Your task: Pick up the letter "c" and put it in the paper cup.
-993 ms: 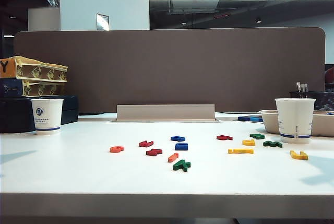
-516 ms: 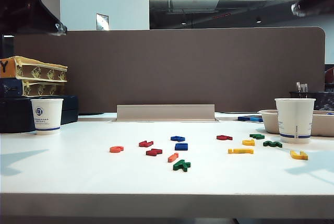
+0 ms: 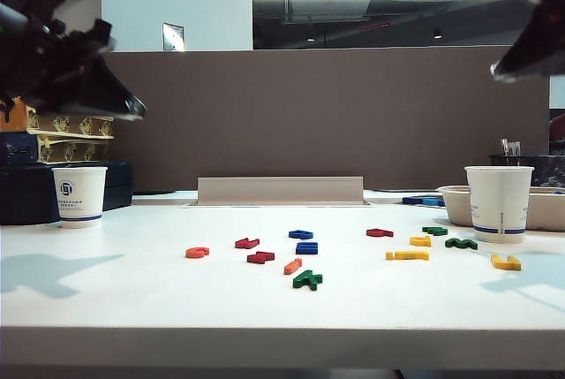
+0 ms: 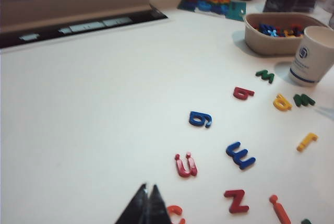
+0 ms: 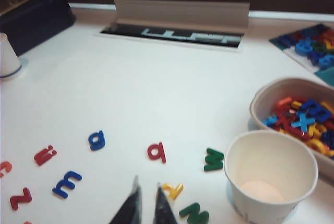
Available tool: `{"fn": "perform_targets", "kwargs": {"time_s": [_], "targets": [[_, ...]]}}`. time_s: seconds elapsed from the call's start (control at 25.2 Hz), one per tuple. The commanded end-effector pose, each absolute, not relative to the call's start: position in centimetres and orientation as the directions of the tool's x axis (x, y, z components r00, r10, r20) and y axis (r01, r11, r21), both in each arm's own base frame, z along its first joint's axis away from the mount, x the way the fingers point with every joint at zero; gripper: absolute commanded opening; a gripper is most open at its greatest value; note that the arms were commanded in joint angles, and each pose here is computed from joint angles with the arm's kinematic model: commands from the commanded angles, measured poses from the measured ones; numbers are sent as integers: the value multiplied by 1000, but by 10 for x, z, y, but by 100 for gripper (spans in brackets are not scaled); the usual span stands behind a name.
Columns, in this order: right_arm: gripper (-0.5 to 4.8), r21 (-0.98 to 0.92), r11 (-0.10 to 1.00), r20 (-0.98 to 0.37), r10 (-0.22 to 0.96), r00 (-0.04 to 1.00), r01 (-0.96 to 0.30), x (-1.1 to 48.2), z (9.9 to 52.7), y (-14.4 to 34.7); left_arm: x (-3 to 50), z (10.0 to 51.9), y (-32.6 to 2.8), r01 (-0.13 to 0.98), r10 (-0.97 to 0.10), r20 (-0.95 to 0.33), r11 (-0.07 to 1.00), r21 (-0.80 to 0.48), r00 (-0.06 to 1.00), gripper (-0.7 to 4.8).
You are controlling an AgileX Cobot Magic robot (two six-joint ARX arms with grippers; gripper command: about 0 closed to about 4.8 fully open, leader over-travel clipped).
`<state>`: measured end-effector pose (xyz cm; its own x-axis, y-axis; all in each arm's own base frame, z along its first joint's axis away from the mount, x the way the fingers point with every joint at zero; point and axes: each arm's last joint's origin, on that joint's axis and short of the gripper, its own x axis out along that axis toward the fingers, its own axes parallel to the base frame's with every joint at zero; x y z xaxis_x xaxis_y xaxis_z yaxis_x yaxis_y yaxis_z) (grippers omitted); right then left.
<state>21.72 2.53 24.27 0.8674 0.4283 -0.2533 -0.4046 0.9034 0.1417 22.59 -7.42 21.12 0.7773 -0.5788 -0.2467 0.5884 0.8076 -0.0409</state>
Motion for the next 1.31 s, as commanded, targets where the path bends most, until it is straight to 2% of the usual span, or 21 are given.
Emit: {"fn": "perform_targets", "kwargs": {"time_s": [0.04, 0.12, 0.28, 0.44, 0.67, 1.11, 1.23, 1.31], "targets": [[54, 143, 903, -266, 429, 863, -405, 221, 240, 26, 231, 206, -81, 611, -601, -260, 790, -47, 756, 8], [54, 148, 903, -277, 429, 860, -403, 223, 237, 26, 233, 202, -83, 615, -604, -277, 786, -55, 747, 35], [54, 150, 904, -289, 428, 856, -401, 225, 234, 28, 238, 197, -84, 614, -601, -302, 787, -61, 740, 35], [54, 145, 895, -287, 447, 848, -422, 229, 232, 36, 239, 193, -85, 641, -606, -314, 767, 11, 731, 36], [55, 153, 879, -307, 476, 824, -451, 242, 233, 46, 240, 191, -86, 658, -610, -331, 752, 47, 720, 58], [55, 147, 867, -291, 498, 817, -476, 259, 244, 55, 230, 179, -112, 764, -672, -394, 629, 144, 627, 58], [62, 143, 867, -281, 498, 820, -478, 261, 249, 56, 230, 171, -119, 751, -641, -430, 642, 154, 636, 60], [65, 141, 866, -273, 500, 822, -480, 262, 252, 56, 231, 165, -121, 748, -627, -452, 646, 154, 634, 81]]}}
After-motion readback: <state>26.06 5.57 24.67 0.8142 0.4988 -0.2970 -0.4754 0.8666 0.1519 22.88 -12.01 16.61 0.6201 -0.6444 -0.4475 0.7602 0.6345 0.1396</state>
